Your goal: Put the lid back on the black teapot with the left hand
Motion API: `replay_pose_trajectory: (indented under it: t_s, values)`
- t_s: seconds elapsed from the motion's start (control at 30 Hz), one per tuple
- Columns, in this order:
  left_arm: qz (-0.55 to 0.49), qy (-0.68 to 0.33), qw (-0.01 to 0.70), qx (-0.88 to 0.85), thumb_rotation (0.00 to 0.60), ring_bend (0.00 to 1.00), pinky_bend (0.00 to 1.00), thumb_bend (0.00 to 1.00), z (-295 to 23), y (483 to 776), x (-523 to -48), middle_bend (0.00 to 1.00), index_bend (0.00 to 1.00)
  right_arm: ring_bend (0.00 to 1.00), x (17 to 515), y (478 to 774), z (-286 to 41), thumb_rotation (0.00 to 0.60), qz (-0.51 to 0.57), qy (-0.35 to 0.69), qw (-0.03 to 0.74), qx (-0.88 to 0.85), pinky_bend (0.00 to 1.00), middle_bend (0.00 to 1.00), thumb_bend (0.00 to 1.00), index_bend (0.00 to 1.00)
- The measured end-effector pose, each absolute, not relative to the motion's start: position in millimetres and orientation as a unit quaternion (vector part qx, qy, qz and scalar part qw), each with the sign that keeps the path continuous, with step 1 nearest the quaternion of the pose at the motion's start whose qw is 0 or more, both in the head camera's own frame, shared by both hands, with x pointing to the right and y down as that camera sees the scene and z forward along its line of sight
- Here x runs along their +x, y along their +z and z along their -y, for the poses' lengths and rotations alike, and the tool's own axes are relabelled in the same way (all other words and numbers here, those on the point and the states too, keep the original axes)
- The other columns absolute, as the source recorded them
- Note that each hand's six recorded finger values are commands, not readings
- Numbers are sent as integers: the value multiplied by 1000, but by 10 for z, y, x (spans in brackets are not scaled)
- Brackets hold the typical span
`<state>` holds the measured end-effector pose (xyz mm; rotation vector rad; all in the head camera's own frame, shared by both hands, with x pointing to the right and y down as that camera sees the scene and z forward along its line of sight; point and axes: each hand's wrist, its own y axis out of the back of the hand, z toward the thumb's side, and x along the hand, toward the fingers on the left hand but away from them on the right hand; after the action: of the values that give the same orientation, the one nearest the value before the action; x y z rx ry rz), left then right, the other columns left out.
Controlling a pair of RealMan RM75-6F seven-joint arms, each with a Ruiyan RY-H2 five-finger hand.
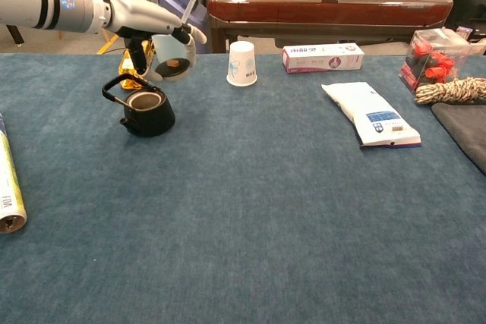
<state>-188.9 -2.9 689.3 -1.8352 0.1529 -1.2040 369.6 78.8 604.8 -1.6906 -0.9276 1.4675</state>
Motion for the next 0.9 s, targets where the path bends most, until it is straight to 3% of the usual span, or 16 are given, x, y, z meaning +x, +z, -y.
replay_pose_trajectory:
  t_s: [0.9]
  values:
    - [-74,-481,442,-754,600,0,0,322,74,7047,-2277,0,337,0,3452,6104,-809,600,348,571,358,-652,0,0,435,29]
